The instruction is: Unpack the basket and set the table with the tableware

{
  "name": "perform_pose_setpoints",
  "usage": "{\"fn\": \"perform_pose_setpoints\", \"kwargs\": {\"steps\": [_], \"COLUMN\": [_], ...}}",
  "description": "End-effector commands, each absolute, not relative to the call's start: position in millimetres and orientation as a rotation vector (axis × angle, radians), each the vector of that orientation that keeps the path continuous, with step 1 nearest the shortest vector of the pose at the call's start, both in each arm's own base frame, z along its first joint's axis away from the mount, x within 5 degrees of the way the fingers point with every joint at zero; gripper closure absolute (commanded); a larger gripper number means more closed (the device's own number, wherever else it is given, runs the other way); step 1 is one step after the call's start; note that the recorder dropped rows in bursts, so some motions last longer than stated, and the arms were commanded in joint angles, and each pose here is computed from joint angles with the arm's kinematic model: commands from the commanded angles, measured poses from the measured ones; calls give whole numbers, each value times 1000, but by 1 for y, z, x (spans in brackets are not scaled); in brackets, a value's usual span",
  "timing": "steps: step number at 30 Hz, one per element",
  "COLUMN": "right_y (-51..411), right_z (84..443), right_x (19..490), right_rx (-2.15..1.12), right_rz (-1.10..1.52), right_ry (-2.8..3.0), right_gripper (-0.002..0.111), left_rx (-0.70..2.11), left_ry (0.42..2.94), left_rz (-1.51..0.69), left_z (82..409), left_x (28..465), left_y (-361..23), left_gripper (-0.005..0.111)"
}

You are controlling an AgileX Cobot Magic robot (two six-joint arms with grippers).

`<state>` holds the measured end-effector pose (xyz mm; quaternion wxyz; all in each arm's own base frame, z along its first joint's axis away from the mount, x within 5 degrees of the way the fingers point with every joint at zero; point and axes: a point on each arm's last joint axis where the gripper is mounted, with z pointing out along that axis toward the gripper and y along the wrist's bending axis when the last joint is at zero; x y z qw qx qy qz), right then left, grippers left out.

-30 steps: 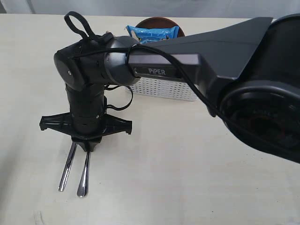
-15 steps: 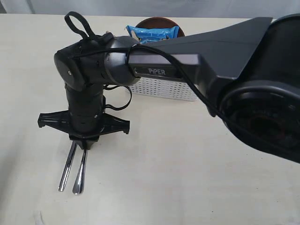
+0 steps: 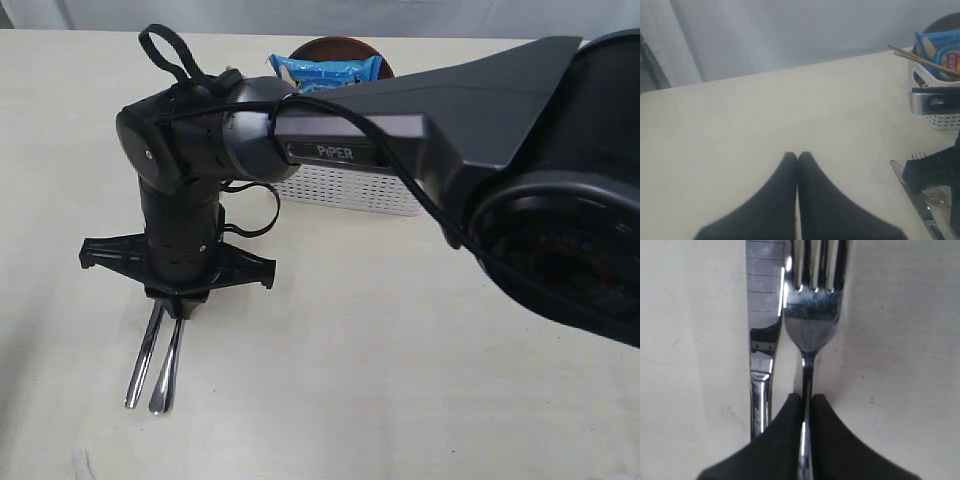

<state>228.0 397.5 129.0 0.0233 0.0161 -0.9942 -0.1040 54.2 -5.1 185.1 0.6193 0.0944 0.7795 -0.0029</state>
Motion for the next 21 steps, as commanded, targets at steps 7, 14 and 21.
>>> {"fn": "perform_pose_setpoints", "kwargs": {"steps": [7,14,21], "right_y": [395,391,381], "right_z": [133,135,189], "right_x": [231,231,257], "right_rx": [51,131,342], "right_rz": [-325,-243,-299], "right_ry": [-3093,-3094,-3144], "right_gripper": [101,62,59], "left_rx": [211,211,212], "left_ry": [1792,1792,1792], "left_rz": [-16,-16,-14], "left_z": [184,184,184], "left_x": [54,54,54], "left_y": [-5,-5,-5], "left_gripper": [107,107,107]}}
